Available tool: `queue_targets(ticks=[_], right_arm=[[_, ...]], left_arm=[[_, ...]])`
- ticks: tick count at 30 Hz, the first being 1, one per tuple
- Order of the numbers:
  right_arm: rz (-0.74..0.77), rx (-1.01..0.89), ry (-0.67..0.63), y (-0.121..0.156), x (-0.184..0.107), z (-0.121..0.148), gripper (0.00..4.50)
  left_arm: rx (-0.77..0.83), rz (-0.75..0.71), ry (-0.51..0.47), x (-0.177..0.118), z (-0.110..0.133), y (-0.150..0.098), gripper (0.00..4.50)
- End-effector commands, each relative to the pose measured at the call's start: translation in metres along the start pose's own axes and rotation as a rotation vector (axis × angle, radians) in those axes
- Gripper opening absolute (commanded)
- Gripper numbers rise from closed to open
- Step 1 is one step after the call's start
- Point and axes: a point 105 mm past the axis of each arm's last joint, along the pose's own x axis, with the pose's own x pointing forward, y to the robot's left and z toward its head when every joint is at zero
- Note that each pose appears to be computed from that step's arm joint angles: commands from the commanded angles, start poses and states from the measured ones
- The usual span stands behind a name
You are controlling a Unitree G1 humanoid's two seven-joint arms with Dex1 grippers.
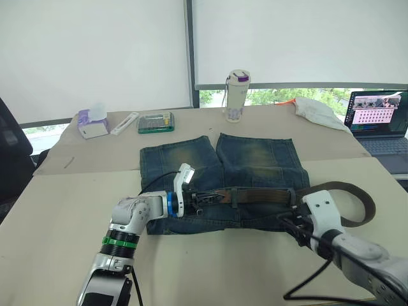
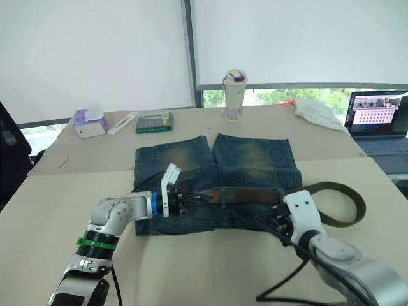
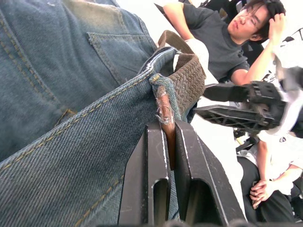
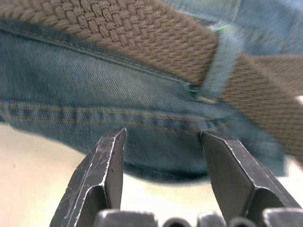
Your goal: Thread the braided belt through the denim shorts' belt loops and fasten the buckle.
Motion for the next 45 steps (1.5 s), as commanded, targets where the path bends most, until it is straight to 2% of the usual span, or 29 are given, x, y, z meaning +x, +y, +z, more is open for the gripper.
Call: queue_targets(ticks=[1,5,9,10,14,20,23,25,28,29,30,32,36,41,45], right_arm=[[-0.037,-0.026,0.015,-0.009,0.008,0.006,2.77],[-0.061,-0.108,0.082,-0.017,0.011,-0.004,1.61],[-0.152,-0.059,0.094,-0.042,-0.004,-0.013,0.26],[-0.182,-0.031,0.097,-0.050,-0.010,-0.016,0.07],[-0.368,0.012,0.143,-0.091,-0.037,-0.037,0.07],[-0.486,-0.003,0.159,-0.118,-0.059,-0.043,0.07],[-0.433,0.005,0.086,-0.113,-0.059,-0.032,0.07],[-0.263,0.029,0.003,-0.087,-0.055,-0.018,0.07],[-0.104,0.016,-0.052,-0.059,-0.054,-0.006,0.83],[-0.066,0.006,-0.056,-0.052,-0.054,-0.005,1.26],[-0.004,-0.011,-0.061,-0.039,-0.052,-0.002,1.40],[0.076,-0.035,-0.066,-0.023,-0.047,0.002,2.25],[0.056,-0.084,-0.023,-0.025,-0.026,0.003,3.61],[0.067,-0.140,0.010,-0.026,-0.003,0.010,3.61],[0.073,-0.193,0.106,-0.033,0.015,0.003,3.61]], left_arm=[[0.061,-0.029,-0.023,0.003,0.012,-0.007,0.00],[0.059,-0.037,-0.022,0.008,0.008,-0.008,0.00],[0.051,-0.064,-0.009,0.017,0.005,-0.014,0.00],[0.047,-0.072,-0.005,0.019,0.005,-0.017,0.00],[0.032,-0.066,0.014,0.007,0.004,-0.017,0.00],[-0.028,-0.104,0.058,-0.017,-0.006,-0.022,0.00],[-0.028,-0.096,0.058,-0.022,-0.005,-0.021,0.00],[-0.026,-0.084,0.045,-0.021,-0.002,-0.018,0.00],[-0.039,-0.084,0.011,-0.016,0.004,-0.019,0.00],[-0.044,-0.084,0.003,-0.016,0.005,-0.019,0.00],[-0.045,-0.082,0.000,-0.015,0.005,-0.019,0.00],[-0.044,-0.079,-0.001,-0.015,0.005,-0.018,0.00],[-0.042,-0.090,0.001,-0.011,0.004,-0.022,0.00],[-0.033,-0.094,0.005,-0.011,0.004,-0.023,0.00],[-0.020,-0.083,-0.003,-0.013,0.005,-0.023,0.00]])
